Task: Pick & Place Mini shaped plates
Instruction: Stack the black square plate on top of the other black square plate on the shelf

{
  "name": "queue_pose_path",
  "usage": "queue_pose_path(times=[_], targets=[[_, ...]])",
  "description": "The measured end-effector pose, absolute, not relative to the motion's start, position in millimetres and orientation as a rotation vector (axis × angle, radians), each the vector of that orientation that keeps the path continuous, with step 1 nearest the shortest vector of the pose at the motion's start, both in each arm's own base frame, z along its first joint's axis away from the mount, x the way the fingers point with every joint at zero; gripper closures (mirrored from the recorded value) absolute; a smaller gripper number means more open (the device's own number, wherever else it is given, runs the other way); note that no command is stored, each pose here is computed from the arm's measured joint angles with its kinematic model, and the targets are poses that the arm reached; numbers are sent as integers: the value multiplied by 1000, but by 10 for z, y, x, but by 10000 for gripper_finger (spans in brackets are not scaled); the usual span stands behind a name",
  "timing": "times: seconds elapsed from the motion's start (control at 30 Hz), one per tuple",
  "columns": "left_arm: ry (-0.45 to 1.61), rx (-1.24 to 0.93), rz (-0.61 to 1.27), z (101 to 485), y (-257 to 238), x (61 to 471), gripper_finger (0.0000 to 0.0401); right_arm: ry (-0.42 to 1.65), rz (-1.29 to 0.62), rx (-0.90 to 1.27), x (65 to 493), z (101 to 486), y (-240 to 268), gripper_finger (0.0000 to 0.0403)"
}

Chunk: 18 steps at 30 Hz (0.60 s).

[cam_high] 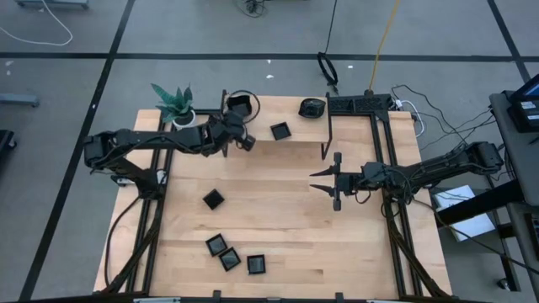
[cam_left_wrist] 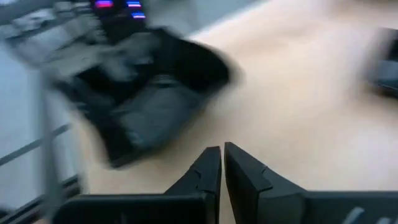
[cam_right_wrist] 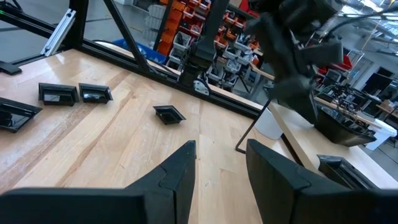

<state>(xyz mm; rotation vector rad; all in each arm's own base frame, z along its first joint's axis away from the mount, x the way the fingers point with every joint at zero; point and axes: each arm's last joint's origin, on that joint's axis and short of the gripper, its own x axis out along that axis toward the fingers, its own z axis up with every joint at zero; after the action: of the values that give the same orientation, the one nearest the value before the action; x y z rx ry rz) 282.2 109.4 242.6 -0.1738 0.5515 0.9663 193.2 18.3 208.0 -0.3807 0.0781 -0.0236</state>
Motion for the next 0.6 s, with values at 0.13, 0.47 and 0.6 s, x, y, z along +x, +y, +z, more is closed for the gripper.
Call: queue_pose_path(times=[0.13, 0.47, 0.6], targets=[[567, -129, 737, 2576, 834, 2814, 396, 88, -22, -382, 1931, 2071, 183, 271], [872, -409, 580, 2535, -52, 2408, 353, 91, -22, -370, 1931, 2067, 183, 271], [1053, -548, 711, 2333, -311, 2280, 316, 90, -22, -364, 1931, 2068, 183, 271]])
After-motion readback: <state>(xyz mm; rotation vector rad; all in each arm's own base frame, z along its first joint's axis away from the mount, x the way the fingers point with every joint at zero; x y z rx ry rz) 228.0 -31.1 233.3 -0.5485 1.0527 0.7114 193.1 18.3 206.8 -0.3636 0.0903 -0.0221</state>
